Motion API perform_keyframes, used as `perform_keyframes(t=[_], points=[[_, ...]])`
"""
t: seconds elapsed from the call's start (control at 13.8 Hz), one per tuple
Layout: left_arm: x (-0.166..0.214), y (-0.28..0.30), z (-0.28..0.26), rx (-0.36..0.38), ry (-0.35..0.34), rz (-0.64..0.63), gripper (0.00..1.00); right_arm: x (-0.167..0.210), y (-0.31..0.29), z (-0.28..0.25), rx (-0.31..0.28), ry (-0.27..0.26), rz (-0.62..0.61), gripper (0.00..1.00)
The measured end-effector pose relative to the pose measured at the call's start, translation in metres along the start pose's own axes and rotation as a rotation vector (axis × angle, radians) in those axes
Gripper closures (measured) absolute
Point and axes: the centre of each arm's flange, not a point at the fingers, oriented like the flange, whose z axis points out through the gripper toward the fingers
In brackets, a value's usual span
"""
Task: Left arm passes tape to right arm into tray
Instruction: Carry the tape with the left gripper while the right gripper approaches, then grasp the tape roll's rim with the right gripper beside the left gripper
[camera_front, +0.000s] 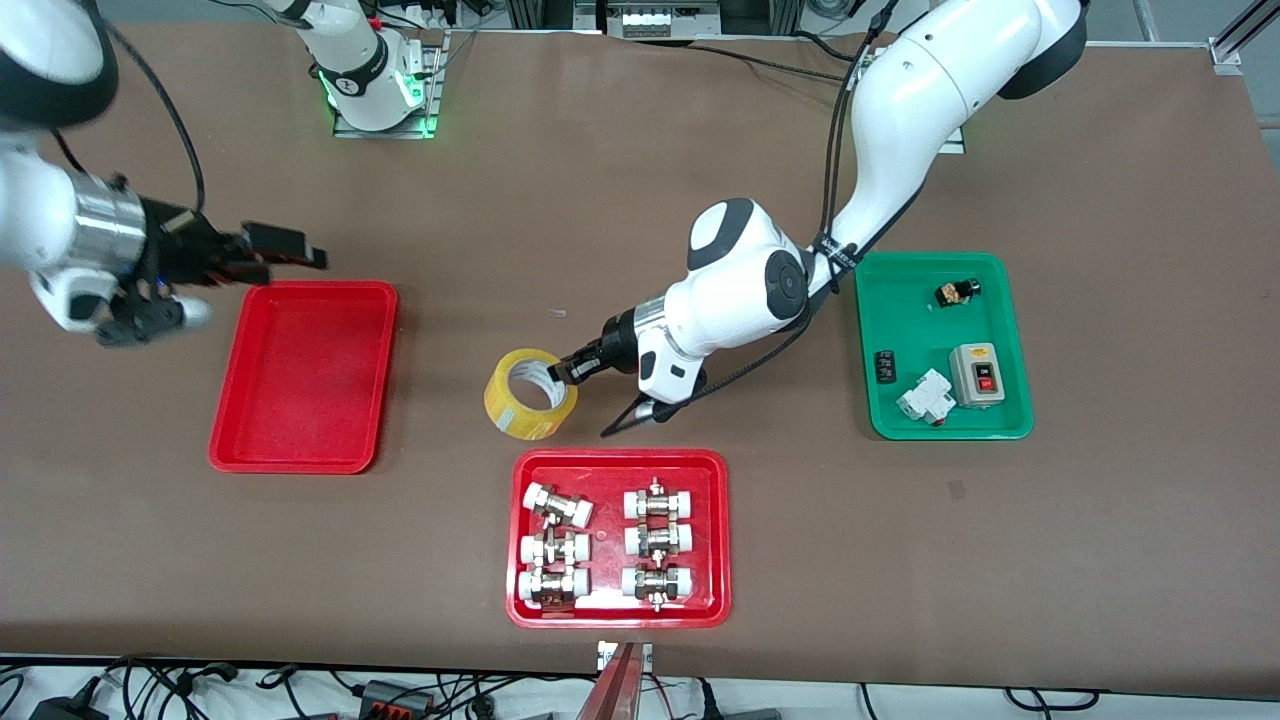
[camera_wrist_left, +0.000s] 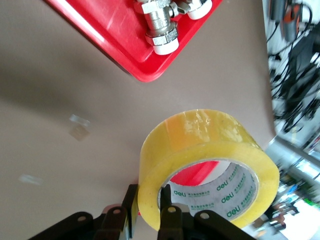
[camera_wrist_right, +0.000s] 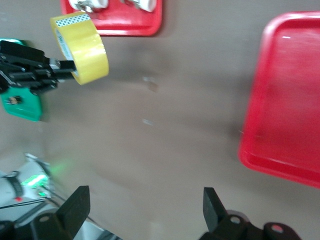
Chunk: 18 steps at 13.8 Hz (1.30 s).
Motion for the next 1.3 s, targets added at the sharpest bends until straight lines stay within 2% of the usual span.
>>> perform_keyframes(t=[0.22, 0.43, 0.8, 1.23, 1.3], points=[[0.002, 0.02, -0.009, -0.058, -0.004, -0.116, 0.78, 0.04, 0.007, 0.048, 0.131, 0.026, -0.078, 0.0], [0.007, 0.02, -0.004, -0.062, -0.008, -0.143, 0.78, 0.067, -0.004, 0.084, 0.223, 0.084, -0.119, 0.0], [-0.001, 0.016, 0.008, -0.05, -0.02, -0.141, 0.78, 0.093, -0.036, 0.124, 0.247, 0.193, -0.126, 0.0], [-0.001, 0.017, 0.007, -0.054, -0.02, -0.139, 0.78, 0.109, -0.039, 0.154, 0.254, 0.249, -0.13, 0.0], [-0.001, 0.017, 0.007, -0.053, -0.02, -0.135, 0.78, 0.109, -0.039, 0.155, 0.253, 0.256, -0.139, 0.1]])
